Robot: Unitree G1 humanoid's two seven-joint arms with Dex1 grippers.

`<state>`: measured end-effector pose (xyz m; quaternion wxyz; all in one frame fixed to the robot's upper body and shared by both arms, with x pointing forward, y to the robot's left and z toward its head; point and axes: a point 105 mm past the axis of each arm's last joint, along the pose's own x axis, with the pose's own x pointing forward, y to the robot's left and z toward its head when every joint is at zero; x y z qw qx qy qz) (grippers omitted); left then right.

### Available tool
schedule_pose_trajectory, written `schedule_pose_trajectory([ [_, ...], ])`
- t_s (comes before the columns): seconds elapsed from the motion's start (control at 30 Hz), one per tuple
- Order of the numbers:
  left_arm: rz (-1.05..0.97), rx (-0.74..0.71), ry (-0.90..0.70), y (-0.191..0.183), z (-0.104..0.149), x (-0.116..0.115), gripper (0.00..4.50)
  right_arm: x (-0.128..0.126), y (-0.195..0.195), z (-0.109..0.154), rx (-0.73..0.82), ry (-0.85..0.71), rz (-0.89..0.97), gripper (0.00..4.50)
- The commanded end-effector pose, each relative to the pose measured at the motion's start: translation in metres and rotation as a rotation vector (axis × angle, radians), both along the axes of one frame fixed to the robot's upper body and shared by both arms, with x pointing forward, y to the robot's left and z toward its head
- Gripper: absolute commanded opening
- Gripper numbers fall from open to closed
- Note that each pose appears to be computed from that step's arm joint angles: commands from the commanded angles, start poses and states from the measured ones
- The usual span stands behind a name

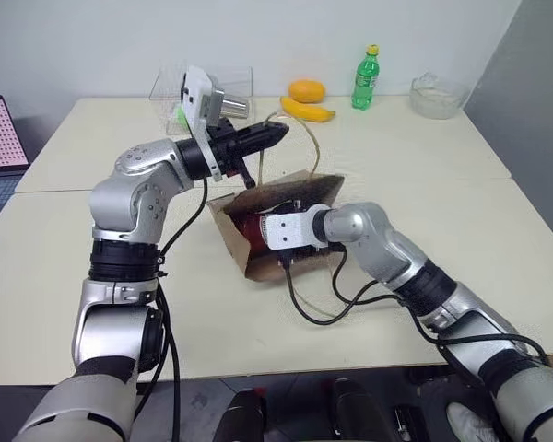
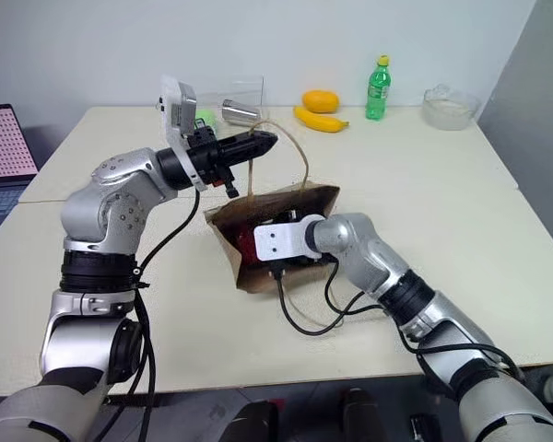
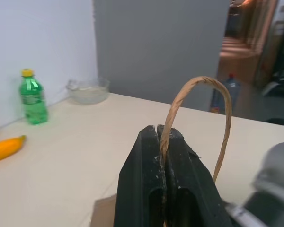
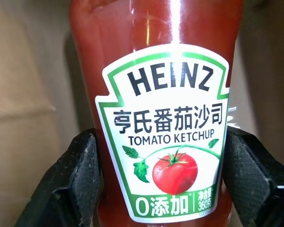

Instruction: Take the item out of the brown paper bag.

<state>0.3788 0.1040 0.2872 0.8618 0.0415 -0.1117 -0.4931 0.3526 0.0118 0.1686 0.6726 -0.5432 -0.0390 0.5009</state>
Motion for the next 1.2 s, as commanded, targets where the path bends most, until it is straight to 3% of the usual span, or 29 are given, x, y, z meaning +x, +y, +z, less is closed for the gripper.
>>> schedule_pose_trajectory([
  [0.03,0.026,-0.002,-0.083,-0.002,0.016,0.002,0.0,-0.019,0.001,0.027,0.122,0.054,0.074,3.21],
  [0.43,0.098,-0.004,-0.1,-0.001,0.015,0.016,0.0,-0.068,-0.01,0.084,0.399,0.288,0.289,3.21],
  [0.6,0.115,0.006,-0.082,0.0,0.01,0.018,0.0,-0.09,-0.031,0.158,0.75,0.345,0.356,3.21],
  [0.73,0.122,0.006,-0.078,0.0,0.009,0.019,0.0,-0.067,-0.08,0.188,0.858,0.19,0.155,3.21],
  [0.87,0.126,0.006,-0.075,0.001,0.008,0.02,0.0,-0.022,-0.15,0.159,0.63,-0.068,-0.248,3.2],
  [0.97,0.122,0.006,-0.076,-0.001,0.008,0.022,0.0,0.006,-0.196,0.108,0.409,-0.105,-0.466,3.19],
  [1.07,0.11,0.0,-0.078,-0.004,0.009,0.022,0.0,0.017,-0.219,0.054,0.203,-0.088,-0.535,3.19],
  [1.2,0.094,0.0,-0.084,-0.009,0.01,0.021,0.0,0.023,-0.233,0.01,0.032,-0.061,-0.535,3.19],
])
